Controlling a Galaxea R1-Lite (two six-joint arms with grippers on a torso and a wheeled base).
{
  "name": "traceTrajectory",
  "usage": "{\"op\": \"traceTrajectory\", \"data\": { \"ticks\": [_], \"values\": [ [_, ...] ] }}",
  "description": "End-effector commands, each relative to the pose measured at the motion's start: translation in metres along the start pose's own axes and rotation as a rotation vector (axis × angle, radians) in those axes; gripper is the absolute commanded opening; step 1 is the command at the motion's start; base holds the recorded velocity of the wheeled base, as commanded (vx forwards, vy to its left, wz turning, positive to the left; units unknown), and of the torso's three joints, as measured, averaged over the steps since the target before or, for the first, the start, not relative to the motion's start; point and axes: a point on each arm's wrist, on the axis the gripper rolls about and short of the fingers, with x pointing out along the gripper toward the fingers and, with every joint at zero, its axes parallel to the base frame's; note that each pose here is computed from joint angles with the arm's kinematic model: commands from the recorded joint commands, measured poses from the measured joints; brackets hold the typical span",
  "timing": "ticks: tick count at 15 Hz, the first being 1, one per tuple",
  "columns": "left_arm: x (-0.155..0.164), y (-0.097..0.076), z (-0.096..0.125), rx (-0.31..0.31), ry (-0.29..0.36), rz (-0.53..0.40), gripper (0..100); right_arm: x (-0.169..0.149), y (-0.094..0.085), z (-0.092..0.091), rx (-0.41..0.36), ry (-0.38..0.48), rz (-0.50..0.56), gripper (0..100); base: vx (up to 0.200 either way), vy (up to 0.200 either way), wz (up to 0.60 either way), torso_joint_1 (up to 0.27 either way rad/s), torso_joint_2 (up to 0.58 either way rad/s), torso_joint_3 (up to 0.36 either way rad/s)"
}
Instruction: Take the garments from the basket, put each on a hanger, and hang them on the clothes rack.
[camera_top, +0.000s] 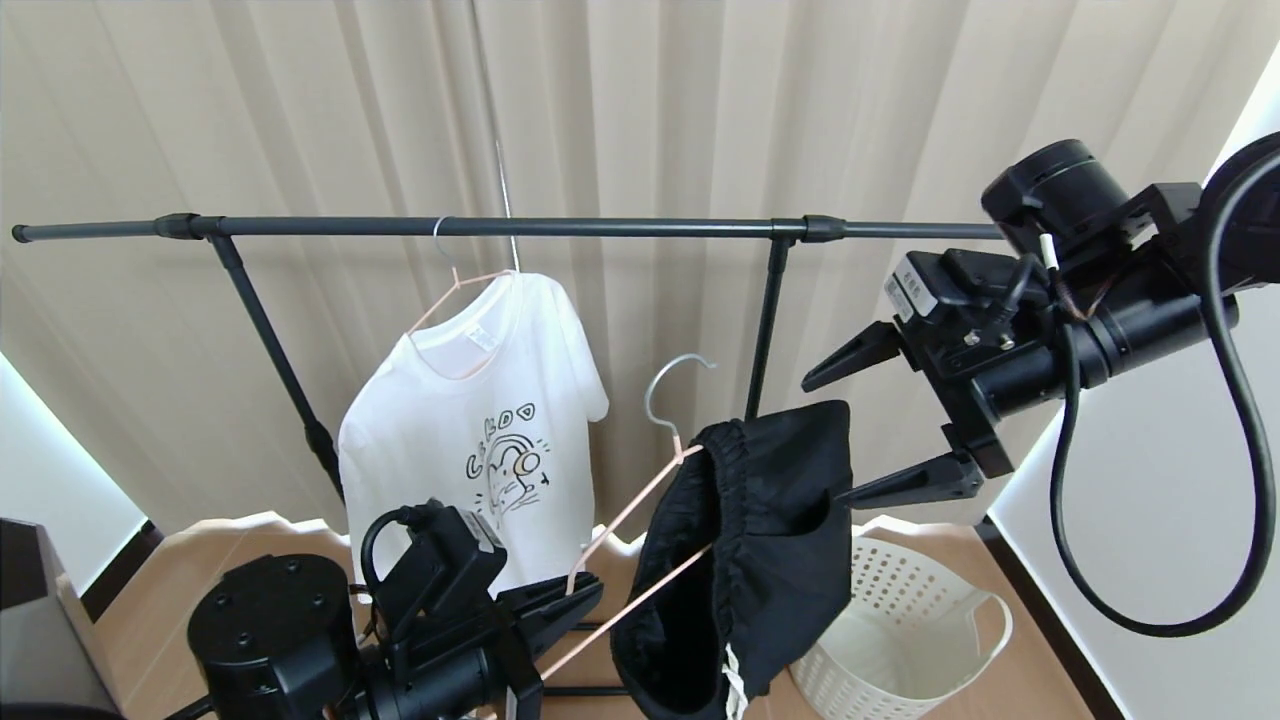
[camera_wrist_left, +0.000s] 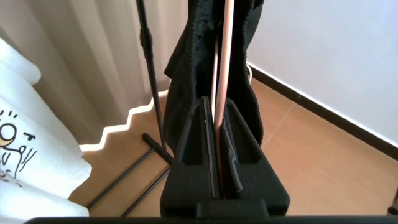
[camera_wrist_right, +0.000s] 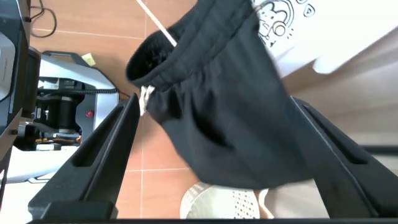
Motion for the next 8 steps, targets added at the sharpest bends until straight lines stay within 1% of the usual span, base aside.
{"op": "traceTrajectory", "data": {
  "ticks": [1,3,4,6,8],
  "values": [
    [0.0,-0.001,-0.002,0.001,0.007,-0.007,0,0.02,0.0,0.003,-0.009,0.003,0.057,100,0.0,0.0,0.0,0.0,0.0,0.0],
    [0.0,-0.001,-0.002,0.0,0.01,-0.008,0,0.031,0.001,0.003,-0.001,0.013,0.1,100,0.0,0.0,0.0,0.0,0.0,0.0],
    [-0.001,-0.003,-0.003,0.001,0.015,-0.013,0,0.043,0.003,0.002,0.016,0.031,0.15,100,0.0,0.0,0.0,0.0,0.0,0.0],
    [-0.002,-0.003,-0.003,0.011,0.015,-0.015,0,0.052,0.003,0.001,0.019,0.037,0.174,100,0.0,0.0,0.0,0.0,0.0,0.0],
    [-0.004,-0.003,-0.004,0.035,0.02,-0.019,0,0.06,-0.002,0.0,0.019,0.039,0.182,100,0.0,0.0,0.0,0.0,0.0,0.0]
  ]
}}
